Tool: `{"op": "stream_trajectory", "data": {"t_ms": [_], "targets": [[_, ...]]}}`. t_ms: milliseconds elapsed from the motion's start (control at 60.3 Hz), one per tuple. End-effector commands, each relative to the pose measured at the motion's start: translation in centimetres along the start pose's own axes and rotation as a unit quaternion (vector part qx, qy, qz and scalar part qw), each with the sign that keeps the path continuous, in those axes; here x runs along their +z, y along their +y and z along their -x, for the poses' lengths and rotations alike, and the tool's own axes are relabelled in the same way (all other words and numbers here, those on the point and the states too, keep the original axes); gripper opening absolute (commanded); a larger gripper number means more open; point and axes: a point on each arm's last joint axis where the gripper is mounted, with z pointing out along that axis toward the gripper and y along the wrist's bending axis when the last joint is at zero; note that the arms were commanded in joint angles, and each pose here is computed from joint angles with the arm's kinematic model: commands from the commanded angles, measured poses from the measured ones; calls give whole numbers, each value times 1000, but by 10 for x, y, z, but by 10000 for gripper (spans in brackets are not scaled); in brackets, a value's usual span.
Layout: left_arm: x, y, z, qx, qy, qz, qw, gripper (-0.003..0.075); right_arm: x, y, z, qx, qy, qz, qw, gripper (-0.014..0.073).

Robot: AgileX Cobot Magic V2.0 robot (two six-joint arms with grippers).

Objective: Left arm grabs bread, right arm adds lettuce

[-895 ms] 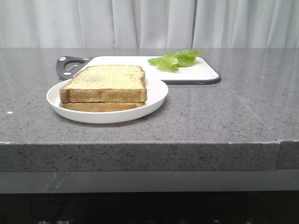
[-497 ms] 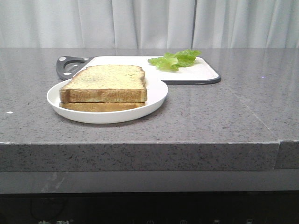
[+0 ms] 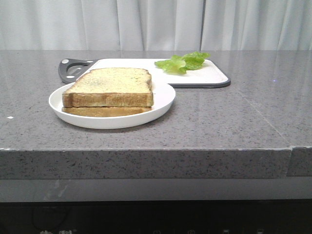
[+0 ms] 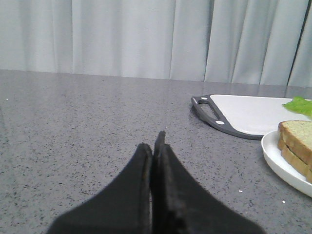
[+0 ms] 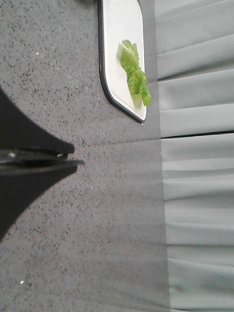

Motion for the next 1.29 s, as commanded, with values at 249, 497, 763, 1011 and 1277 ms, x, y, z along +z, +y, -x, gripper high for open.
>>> {"op": "stream_trajectory", "data": {"t_ms": [249, 497, 763, 1011, 1277], "targets": [[-2, -1, 8, -1, -54, -4, 999, -20, -3, 1, 12, -9, -62, 4, 998, -116], [-14, -4, 64, -43, -95, -11, 994, -20, -11, 6, 53, -9, -66, 4, 998, -116], [-24, -11, 143, -43, -25, -14, 999, -20, -24, 16, 129, -9, -69, 5, 998, -116], [-3, -15, 176, -42, 92, -7, 995, -20, -8, 21, 166, -9, 16, -5, 1000, -116], [24, -14, 166, -44, 155, -2, 987, -20, 21, 18, 149, -9, 147, -21, 989, -116]]}}
